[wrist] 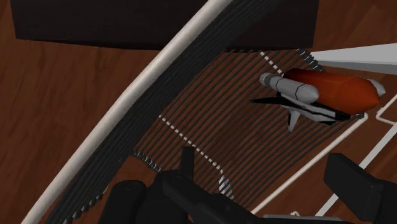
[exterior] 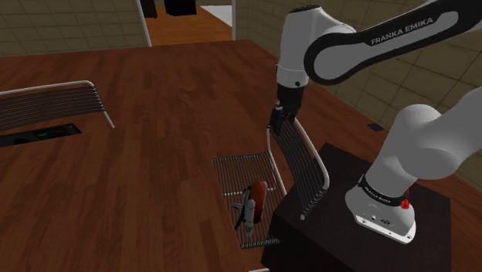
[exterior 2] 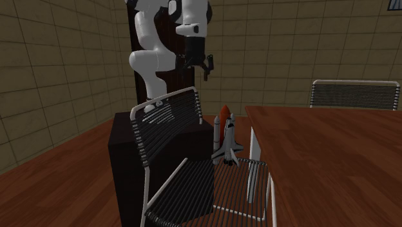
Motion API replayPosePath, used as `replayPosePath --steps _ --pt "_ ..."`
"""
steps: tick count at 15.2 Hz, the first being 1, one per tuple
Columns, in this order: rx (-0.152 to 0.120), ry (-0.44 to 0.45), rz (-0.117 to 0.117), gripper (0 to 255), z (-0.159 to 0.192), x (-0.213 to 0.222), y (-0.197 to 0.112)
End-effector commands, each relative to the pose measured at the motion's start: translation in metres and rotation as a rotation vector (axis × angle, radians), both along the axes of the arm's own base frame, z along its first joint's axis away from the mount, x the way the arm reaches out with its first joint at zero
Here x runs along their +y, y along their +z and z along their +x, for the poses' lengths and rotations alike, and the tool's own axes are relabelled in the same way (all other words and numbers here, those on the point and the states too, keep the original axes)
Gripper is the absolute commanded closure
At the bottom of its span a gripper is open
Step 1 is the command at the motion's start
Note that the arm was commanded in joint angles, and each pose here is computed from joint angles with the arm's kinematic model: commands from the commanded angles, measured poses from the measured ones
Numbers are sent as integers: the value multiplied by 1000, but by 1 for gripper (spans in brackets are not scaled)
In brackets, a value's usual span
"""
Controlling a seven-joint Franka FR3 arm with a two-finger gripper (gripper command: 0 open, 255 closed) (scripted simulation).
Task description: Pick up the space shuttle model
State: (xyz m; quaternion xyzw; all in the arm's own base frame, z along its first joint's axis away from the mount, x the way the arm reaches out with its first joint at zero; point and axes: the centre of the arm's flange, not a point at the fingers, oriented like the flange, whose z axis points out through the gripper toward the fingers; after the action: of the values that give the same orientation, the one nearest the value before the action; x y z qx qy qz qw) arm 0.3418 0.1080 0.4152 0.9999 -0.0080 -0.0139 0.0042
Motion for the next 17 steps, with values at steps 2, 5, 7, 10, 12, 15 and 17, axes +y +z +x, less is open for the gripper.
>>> replayPosePath --steps 2,5,7,10,12,15,17 --pt "3 23 14 0 6 27 -28" --pt "7 46 28 0 11 54 -55" --pt "10 62 37 0 13 72 -73" --pt "14 86 50 0 17 99 -100" --pt "17 101 59 0 19 118 -117" --pt "22 125 72 0 21 146 -144" --pt "23 130 75 0 21 152 -155"
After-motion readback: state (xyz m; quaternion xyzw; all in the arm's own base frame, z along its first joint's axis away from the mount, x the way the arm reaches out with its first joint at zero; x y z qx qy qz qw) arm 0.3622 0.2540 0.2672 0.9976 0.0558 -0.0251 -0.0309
